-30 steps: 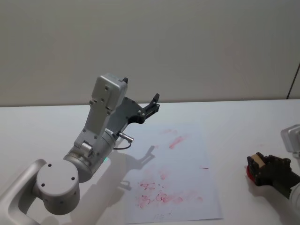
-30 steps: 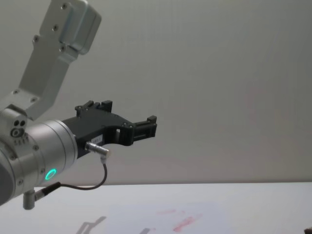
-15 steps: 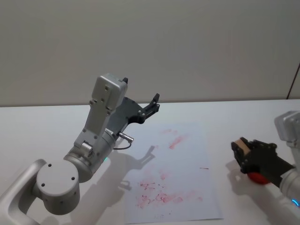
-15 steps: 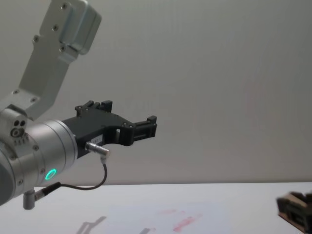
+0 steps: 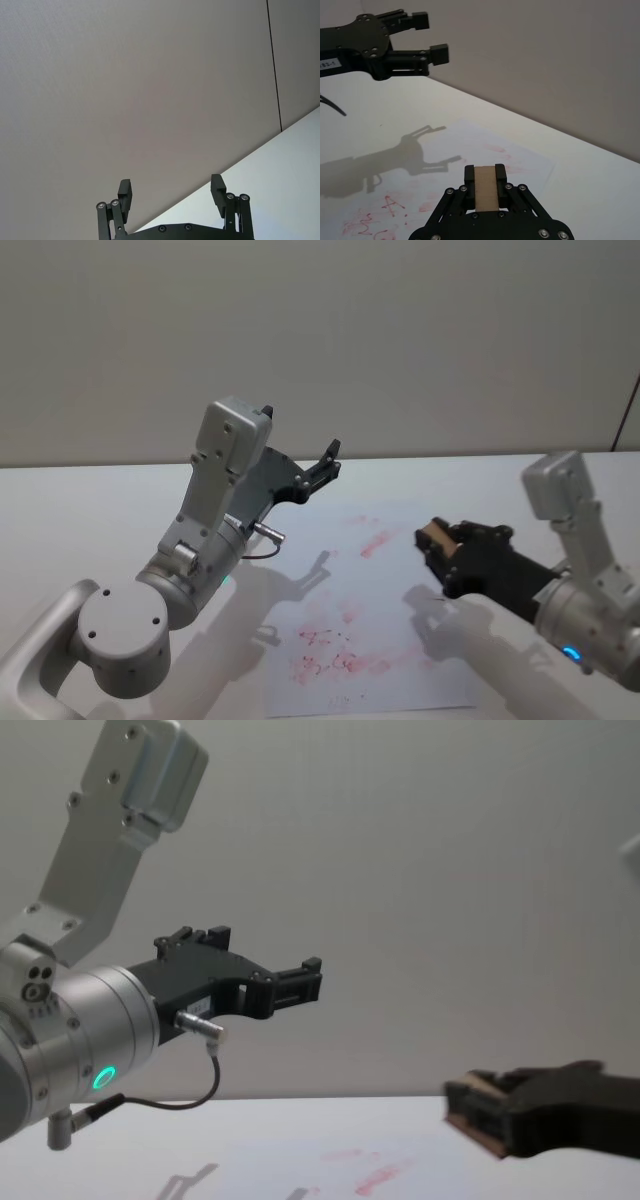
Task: Use the one hand to pick up the stamp and affix it onto the A4 paper.
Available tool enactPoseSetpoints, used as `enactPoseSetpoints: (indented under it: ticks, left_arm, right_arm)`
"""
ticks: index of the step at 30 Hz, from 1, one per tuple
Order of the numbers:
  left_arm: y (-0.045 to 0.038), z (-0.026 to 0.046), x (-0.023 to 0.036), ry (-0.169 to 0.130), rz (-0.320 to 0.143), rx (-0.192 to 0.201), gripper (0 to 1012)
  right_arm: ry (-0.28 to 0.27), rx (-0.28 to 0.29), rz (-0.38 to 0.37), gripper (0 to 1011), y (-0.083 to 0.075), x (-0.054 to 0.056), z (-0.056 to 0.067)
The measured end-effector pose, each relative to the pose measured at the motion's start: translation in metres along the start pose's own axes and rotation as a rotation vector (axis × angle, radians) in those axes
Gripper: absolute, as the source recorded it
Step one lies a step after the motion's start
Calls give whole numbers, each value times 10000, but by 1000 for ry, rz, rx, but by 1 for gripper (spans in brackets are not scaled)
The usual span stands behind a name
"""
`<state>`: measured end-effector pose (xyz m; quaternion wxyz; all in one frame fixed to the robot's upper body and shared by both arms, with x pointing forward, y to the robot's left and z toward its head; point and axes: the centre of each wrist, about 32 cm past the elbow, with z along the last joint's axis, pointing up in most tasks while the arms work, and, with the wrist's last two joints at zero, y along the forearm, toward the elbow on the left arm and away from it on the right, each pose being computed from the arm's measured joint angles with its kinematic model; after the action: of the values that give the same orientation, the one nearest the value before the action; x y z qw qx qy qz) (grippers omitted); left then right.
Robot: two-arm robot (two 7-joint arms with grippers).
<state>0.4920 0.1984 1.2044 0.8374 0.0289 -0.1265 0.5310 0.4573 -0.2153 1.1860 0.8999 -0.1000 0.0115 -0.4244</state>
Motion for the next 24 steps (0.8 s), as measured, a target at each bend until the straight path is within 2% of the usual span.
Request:
enactPoseSetpoints:
  ticks: [11, 24]
  left_arm:
    - [0, 0, 0, 0, 0, 0, 1001]
    - [0, 0, 0, 0, 0, 0, 1001]
  right_arm:
    - [-17, -63, 131, 219, 394, -163, -100]
    - [-41, -141, 188, 219, 639, -278, -260]
